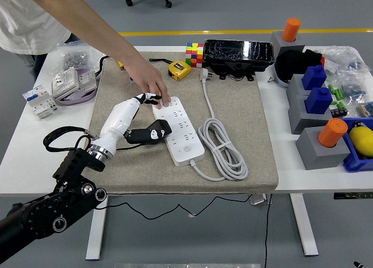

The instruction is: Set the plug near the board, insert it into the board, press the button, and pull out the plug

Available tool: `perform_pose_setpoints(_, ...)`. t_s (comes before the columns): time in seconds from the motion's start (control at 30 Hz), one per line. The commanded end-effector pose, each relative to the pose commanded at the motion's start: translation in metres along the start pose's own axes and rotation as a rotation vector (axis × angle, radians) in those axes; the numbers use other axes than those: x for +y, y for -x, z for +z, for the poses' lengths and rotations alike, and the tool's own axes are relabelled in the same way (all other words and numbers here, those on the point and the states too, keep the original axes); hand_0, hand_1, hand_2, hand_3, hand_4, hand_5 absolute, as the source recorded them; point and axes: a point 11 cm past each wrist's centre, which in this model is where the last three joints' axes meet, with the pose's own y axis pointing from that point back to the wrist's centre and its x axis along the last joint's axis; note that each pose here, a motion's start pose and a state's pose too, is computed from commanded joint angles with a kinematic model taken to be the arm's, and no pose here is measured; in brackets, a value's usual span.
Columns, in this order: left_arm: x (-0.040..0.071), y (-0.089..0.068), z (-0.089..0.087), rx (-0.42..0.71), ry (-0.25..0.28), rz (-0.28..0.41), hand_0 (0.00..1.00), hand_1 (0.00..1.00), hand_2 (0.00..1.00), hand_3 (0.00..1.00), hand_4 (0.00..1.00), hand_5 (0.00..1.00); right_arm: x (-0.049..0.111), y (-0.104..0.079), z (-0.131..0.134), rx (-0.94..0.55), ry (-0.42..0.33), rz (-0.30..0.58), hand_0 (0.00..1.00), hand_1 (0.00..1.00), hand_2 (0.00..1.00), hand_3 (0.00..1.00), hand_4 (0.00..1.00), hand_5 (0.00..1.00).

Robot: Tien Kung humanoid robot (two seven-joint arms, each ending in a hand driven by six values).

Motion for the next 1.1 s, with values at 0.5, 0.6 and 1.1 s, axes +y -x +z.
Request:
perform_pose_setpoints(0.5, 0.016, 0.013, -0.007, -0.040, -0.022, -0.099, 0.725, 0.762, 0.724, 0.633, 0.818, 0.431, 0.000, -0.001, -0.003, 0.001, -0.006, 0.001, 0.541, 0.641, 0.658, 0.558, 0.896, 0.418)
perform_pose_setpoints(0.6, 0.015, 0.015, -0.008, -0.044, -0.031, -0.109, 0.725, 0.762, 0.724, 0.633, 0.818, 0.431, 0.000, 0.000, -0.003, -0.001, -0.007, 0.000, 0.541, 0.641, 0.658, 0.558, 0.896, 0.418)
perform_pose_setpoints(1.1, 0.007, 0.024, 0.001, -0.046, -0.022, -0.144, 0.720, 0.764, 0.720, 0.638, 0.817, 0.433, 0.000, 0.000, -0.003, 0.000, -0.009, 0.001, 0.541, 0.641, 0.657, 0.558, 0.896, 0.418)
